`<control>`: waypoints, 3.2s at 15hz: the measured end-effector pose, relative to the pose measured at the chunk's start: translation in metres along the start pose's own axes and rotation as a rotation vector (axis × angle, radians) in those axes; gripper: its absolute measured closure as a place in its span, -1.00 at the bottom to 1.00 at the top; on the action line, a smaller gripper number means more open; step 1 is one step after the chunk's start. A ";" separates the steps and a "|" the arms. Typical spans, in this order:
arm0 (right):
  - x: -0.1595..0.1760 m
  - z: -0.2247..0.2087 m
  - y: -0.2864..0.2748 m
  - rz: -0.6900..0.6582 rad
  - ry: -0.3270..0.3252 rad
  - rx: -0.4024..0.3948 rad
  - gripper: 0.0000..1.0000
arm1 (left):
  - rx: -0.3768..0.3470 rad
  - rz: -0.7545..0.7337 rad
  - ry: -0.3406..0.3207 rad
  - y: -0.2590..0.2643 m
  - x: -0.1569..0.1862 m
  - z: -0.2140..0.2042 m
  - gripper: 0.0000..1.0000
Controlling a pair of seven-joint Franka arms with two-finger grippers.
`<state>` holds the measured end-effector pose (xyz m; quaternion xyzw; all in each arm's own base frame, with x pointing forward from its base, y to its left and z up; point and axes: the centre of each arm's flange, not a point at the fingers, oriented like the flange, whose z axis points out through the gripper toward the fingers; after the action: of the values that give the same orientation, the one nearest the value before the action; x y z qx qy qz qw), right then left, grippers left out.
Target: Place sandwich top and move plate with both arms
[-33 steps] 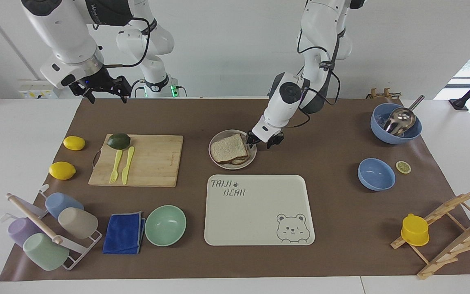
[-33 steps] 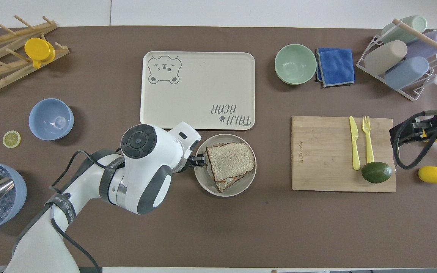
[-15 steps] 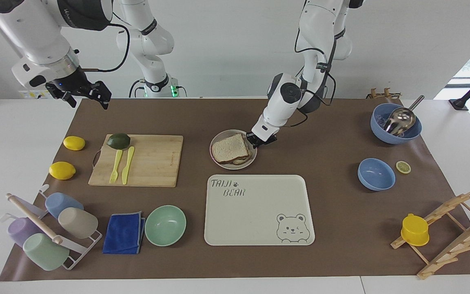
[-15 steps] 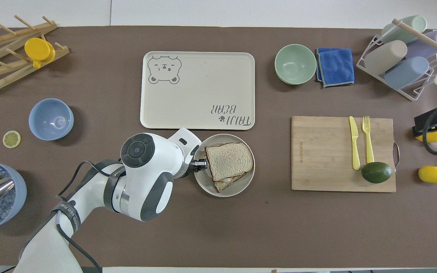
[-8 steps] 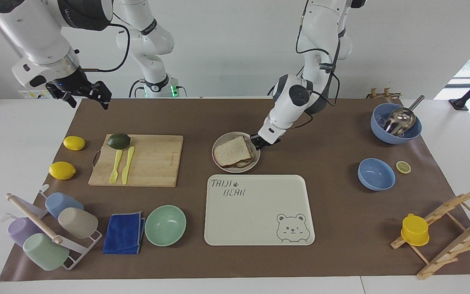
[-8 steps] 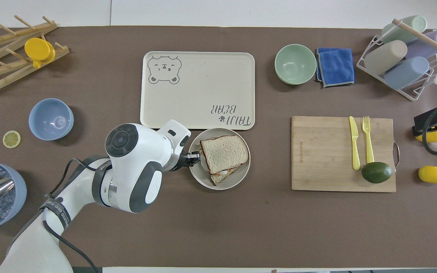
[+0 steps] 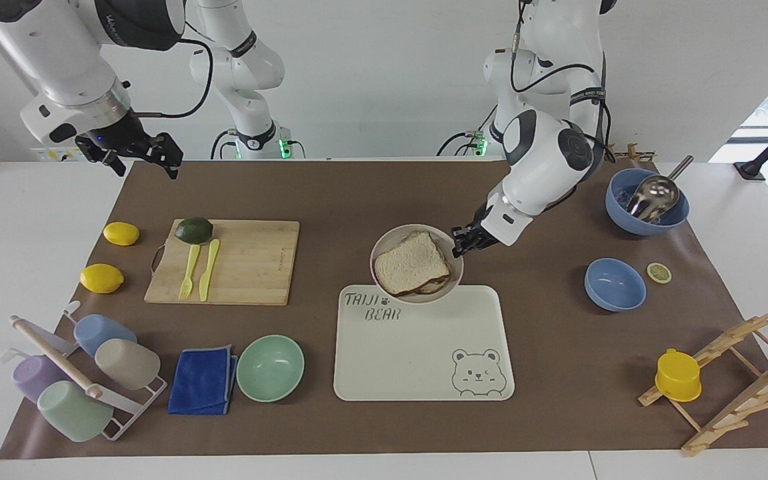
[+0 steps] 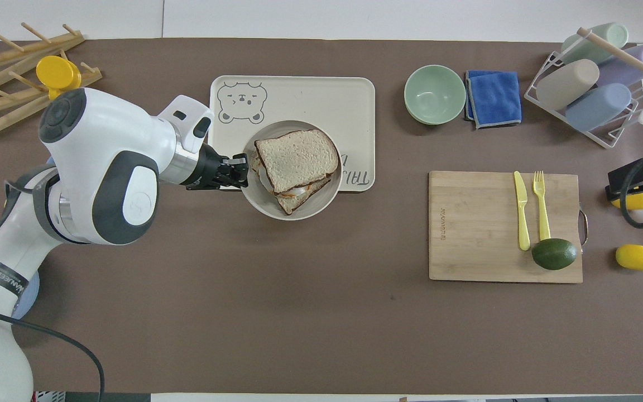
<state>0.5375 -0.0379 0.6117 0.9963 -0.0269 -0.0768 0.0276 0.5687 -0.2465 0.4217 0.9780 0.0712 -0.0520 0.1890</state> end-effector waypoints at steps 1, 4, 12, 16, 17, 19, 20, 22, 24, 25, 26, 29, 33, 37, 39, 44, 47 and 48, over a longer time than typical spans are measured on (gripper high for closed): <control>0.000 0.000 0.000 0.000 0.000 0.000 -1.00 | -0.003 0.005 0.002 -0.001 0.013 0.001 0.92; 0.000 0.000 0.000 0.000 0.000 0.000 -1.00 | 0.006 0.022 -0.006 -0.011 0.055 0.026 0.92; 0.000 0.000 -0.004 -0.007 0.000 -0.001 -1.00 | -0.028 0.006 0.058 -0.022 0.124 0.060 0.92; 0.000 0.000 -0.004 -0.007 0.000 -0.001 -1.00 | -0.022 0.014 0.052 -0.017 0.119 0.075 0.92; 0.000 0.000 -0.004 -0.007 0.000 -0.001 -1.00 | -0.020 0.014 0.051 -0.018 0.118 0.076 0.92; 0.000 0.000 -0.004 -0.007 0.000 -0.001 -1.00 | -0.017 0.014 0.049 -0.018 0.117 0.080 0.92; 0.000 0.000 -0.004 -0.008 0.000 -0.001 -1.00 | -0.017 0.014 0.050 -0.018 0.117 0.081 0.92; 0.000 0.000 -0.004 -0.008 0.000 -0.001 -1.00 | -0.017 0.014 0.054 -0.018 0.117 0.081 0.57; 0.000 0.000 -0.005 -0.010 0.000 -0.001 -1.00 | -0.017 0.014 0.057 -0.019 0.118 0.079 0.15; 0.000 0.000 -0.005 -0.010 0.000 -0.001 -1.00 | -0.013 0.014 0.055 -0.020 0.118 0.078 -0.07; 0.000 0.000 -0.005 -0.010 0.000 -0.001 -1.00 | -0.010 0.014 0.050 -0.022 0.119 0.075 -0.27; 0.000 0.000 -0.006 -0.012 0.000 -0.002 -1.00 | -0.009 0.010 0.026 -0.027 0.124 0.057 -0.96; 0.000 0.000 -0.008 -0.016 0.000 -0.002 -1.00 | -0.021 0.004 0.055 -0.034 0.125 -0.014 -1.00; 0.000 0.000 -0.009 -0.017 0.000 -0.002 -1.00 | 0.099 0.008 0.076 -0.061 0.100 -0.110 -1.00; 0.000 0.000 -0.009 -0.016 -0.001 -0.002 -1.00 | 0.163 0.023 0.083 -0.064 0.082 -0.144 -1.00; 0.000 0.000 -0.009 -0.017 -0.001 -0.002 -1.00 | 0.268 0.023 0.088 -0.074 0.029 -0.225 -1.00; 0.000 0.000 -0.009 -0.017 -0.001 -0.002 -1.00 | 0.312 0.021 0.073 -0.075 -0.003 -0.257 -1.00; 0.000 0.000 -0.009 -0.017 -0.001 -0.002 -1.00 | 0.318 0.020 0.066 -0.075 -0.012 -0.264 -1.00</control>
<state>0.5377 -0.0291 0.6116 0.9964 -0.0184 -0.0775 0.0281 0.5651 -0.0790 0.6396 0.9974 0.0584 -0.0288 0.0297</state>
